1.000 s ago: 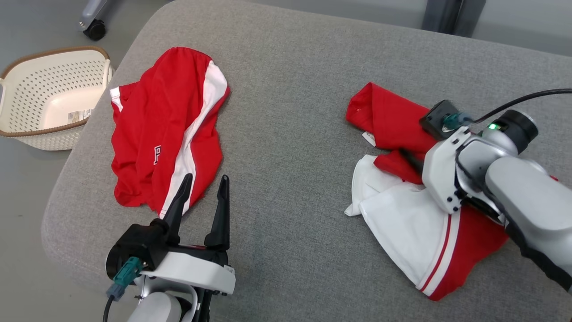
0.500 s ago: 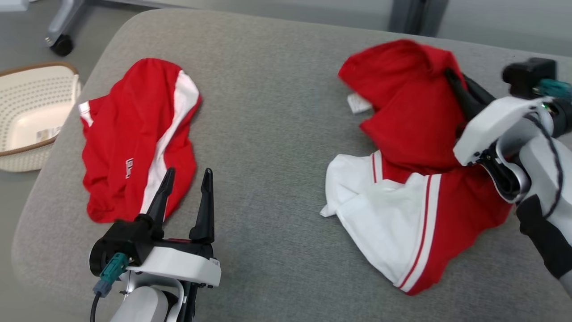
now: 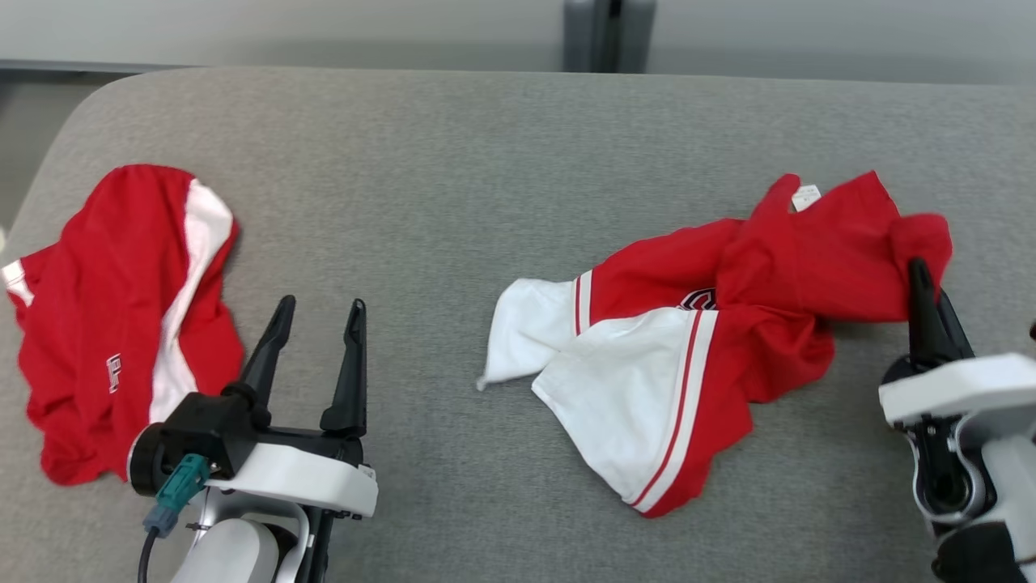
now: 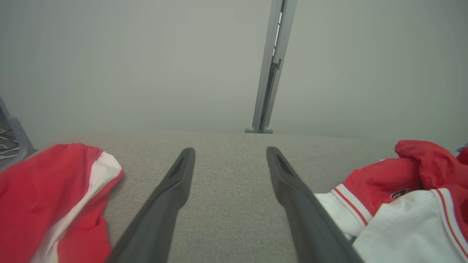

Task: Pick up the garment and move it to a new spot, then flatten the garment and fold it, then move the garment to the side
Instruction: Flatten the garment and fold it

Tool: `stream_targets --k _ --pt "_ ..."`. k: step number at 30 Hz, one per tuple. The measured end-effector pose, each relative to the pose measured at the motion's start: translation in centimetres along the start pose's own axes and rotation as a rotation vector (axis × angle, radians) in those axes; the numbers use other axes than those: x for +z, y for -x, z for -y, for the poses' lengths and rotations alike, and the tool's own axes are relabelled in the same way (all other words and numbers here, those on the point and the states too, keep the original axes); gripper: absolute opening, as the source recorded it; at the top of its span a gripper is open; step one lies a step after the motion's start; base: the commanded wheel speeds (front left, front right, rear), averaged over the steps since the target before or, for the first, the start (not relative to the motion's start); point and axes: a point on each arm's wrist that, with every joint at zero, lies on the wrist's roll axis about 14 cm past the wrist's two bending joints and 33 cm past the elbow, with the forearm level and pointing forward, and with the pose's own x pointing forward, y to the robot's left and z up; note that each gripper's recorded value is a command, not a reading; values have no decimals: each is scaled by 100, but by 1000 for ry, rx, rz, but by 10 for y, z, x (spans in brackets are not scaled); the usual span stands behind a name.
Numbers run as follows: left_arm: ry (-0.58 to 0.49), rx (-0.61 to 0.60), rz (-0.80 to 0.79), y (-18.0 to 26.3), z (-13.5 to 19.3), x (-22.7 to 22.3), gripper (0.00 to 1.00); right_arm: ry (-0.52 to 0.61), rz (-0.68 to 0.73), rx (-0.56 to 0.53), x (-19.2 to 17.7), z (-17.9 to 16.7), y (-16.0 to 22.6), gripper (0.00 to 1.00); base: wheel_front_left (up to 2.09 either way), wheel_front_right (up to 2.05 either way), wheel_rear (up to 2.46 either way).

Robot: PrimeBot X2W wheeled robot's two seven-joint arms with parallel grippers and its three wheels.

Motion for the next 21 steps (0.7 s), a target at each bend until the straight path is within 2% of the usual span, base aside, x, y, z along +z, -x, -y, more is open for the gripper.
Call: stream_targets --k 8,9,10,11,16,19,21 --pt "-9 -63 -1 -11 18 3 100 -22 62 -158 3 42 53 0 0 0 0" --pt "-13 -70 -6 -13 20 3 100 -17 42 -186 -4 49 64 44 0 0 0" --pt "-11 -75 -7 -13 22 3 100 -26 40 -201 -6 52 69 44 0 0 0" --pt "-11 -75 -7 -13 22 3 100 -26 40 -201 -6 52 69 100 0 0 0" --pt "-25 -81 16 -12 23 13 100 -15 89 -275 9 72 94 100 0 0 0" --pt "-27 -74 30 -10 21 19 100 34 150 -291 31 79 107 100 0 0 0" --pt "-31 -71 37 -9 20 23 100 107 194 -277 51 77 114 100 0 0 0"
